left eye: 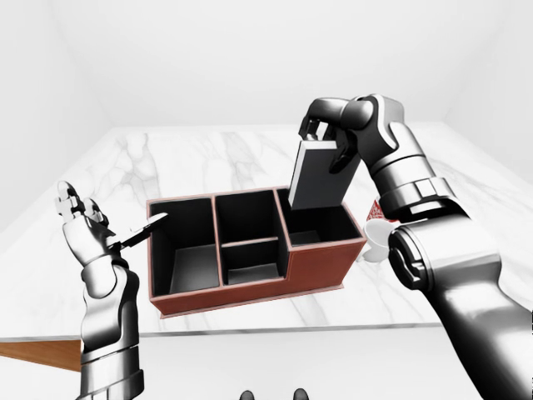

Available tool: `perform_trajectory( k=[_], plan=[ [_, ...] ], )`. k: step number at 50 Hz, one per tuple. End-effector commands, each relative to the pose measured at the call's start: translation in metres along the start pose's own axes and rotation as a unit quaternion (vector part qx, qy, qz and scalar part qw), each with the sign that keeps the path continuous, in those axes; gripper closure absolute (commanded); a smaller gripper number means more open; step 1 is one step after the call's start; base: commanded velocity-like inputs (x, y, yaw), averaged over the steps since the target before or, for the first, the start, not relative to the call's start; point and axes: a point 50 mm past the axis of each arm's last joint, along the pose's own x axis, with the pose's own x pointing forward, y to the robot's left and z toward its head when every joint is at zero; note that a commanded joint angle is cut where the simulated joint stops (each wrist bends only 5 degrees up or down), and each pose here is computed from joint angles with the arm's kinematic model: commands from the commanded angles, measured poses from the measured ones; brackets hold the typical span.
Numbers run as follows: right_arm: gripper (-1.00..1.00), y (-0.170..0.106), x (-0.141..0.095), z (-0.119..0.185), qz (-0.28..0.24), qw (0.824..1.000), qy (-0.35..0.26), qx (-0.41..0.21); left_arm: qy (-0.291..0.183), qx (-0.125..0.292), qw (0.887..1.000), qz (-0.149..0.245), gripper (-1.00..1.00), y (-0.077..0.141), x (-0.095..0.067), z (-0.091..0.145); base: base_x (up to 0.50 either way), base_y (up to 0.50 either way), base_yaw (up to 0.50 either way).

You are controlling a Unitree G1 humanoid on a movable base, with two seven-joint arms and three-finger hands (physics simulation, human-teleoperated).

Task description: Pick up the book and place it in the right compartment of the caddy.

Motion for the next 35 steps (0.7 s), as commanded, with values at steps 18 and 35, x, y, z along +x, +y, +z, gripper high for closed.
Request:
perform_trajectory(
  k=[18, 35],
  plan=[
    [1.0, 0.037, 0.016, -0.007, 0.051, 0.999, 0.019, -0.008, 0.016, 0.012, 1.0, -0.011, -1.0, -0.005, -0.004, -0.009, 0.0, 0.0, 0.0],
    [1.0, 0.06, 0.023, -0.015, 0.087, 0.996, 0.027, 0.005, 0.011, 0.01, 1.0, -0.011, -1.0, -0.005, -0.005, -0.007, 0.0, 0.0, 0.0]
  ],
)
